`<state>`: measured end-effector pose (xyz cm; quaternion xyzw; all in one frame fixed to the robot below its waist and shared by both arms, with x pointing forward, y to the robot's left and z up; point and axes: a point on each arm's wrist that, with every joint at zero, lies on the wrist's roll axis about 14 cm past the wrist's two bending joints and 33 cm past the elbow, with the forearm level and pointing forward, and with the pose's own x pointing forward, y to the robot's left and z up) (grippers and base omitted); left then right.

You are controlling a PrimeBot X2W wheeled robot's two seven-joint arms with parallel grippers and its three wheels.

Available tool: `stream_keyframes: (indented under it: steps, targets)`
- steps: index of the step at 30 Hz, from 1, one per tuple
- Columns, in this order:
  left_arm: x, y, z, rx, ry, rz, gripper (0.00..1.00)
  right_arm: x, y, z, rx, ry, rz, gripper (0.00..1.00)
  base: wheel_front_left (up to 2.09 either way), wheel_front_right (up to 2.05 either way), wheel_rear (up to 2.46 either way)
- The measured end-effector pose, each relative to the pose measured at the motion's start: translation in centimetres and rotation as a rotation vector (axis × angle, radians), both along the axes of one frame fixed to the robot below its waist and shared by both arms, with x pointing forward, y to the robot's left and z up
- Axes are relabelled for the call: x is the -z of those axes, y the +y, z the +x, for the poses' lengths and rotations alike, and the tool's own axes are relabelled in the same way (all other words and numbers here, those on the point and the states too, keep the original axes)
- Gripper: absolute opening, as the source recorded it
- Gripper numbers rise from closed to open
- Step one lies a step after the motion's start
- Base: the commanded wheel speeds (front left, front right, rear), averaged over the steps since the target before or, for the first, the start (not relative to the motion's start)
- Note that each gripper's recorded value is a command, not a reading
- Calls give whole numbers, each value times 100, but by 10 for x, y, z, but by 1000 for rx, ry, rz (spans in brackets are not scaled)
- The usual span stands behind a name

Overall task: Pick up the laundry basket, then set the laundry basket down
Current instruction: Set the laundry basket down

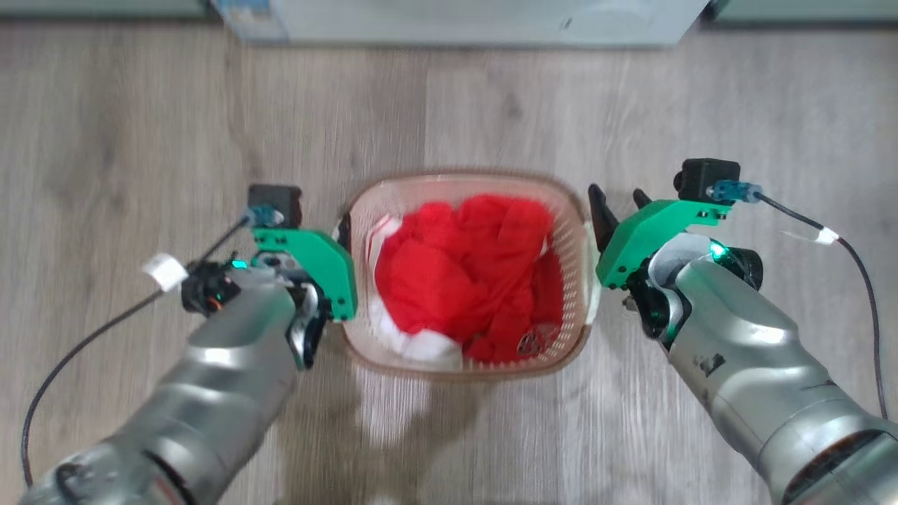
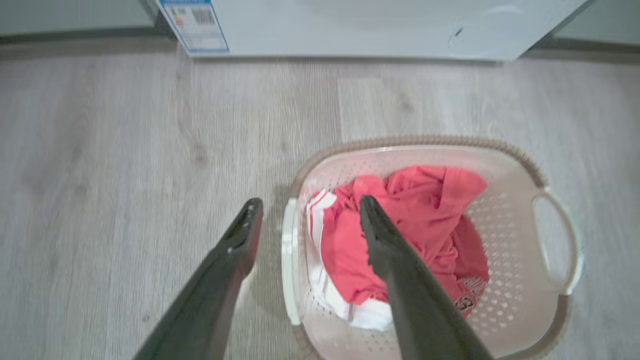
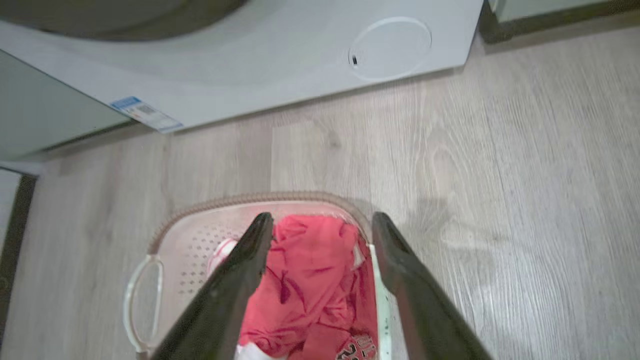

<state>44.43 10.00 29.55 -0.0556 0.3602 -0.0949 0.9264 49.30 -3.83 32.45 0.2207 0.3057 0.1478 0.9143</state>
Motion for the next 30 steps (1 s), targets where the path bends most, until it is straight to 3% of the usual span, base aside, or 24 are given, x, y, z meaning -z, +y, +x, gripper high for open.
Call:
stream_keyframes:
  steps: [7,12,20,24,30]
  targets:
    - [-111,7,51,-54,-346,-61,100,-111,-14,33,135,-264,141,100,0,0,0]
    - [-175,1,44,-72,-554,-123,100,-195,-39,35,222,-504,222,100,0,0,0]
    - [-265,11,23,-102,-849,-154,100,-252,-68,-8,286,-719,244,100,0,0,0]
    - [-275,13,5,-123,-893,-175,100,-279,-65,-26,257,-827,227,100,0,0,0]
    - [-265,16,-19,-140,-886,-188,100,-268,-63,-50,248,-825,209,100,0,0,0]
